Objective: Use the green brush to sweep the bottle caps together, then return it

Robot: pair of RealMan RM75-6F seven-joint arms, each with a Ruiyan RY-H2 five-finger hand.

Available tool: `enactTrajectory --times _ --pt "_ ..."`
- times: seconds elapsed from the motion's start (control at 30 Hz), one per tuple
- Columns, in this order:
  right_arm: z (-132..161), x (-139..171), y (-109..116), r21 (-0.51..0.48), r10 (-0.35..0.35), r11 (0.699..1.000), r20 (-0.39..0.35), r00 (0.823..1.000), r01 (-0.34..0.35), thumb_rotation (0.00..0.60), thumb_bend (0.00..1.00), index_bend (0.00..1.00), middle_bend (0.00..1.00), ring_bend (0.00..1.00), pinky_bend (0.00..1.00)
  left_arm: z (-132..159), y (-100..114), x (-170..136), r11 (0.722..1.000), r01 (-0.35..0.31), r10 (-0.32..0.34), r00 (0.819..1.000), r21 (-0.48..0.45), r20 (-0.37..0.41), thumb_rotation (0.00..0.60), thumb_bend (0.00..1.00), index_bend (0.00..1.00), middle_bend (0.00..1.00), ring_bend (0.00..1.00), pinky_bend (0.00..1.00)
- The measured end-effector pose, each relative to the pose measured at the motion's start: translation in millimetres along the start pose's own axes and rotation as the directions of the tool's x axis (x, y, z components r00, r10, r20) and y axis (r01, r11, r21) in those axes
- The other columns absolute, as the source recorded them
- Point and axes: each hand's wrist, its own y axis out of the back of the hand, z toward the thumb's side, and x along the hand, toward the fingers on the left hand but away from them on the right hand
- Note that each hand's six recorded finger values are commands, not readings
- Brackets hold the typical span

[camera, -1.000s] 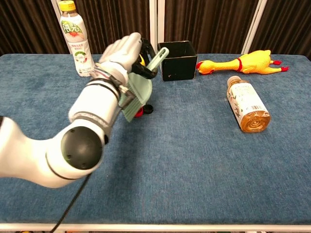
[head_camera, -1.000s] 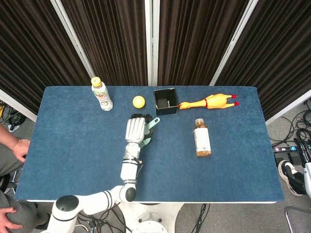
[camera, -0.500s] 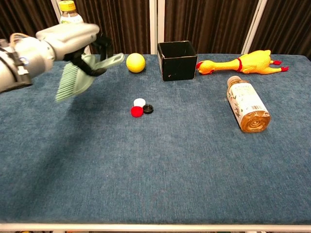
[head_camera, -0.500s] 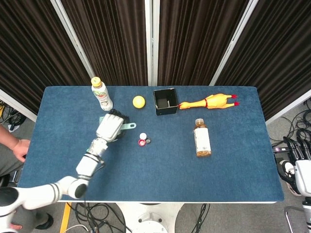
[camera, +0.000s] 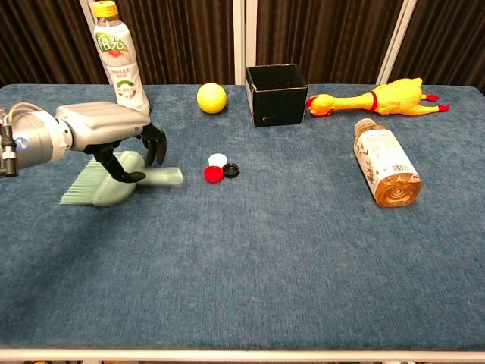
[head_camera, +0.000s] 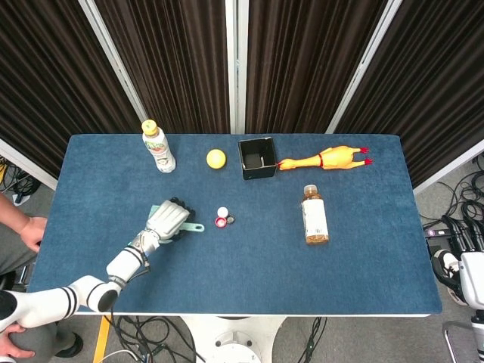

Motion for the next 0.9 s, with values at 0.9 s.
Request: enactTrajectory --times 0.9 --pt "-0.2 -1.1 -18.2 -0.067 0.072 0.995 -0.034 0.997 -0.075 0.600 0.30 0.00 0.14 0.00 0.00 -154.8 12.0 -239.6 0.906 -0.418 0.300 0.746 -0.067 -0.595 0.600 0.10 0.19 0.18 0.11 0.17"
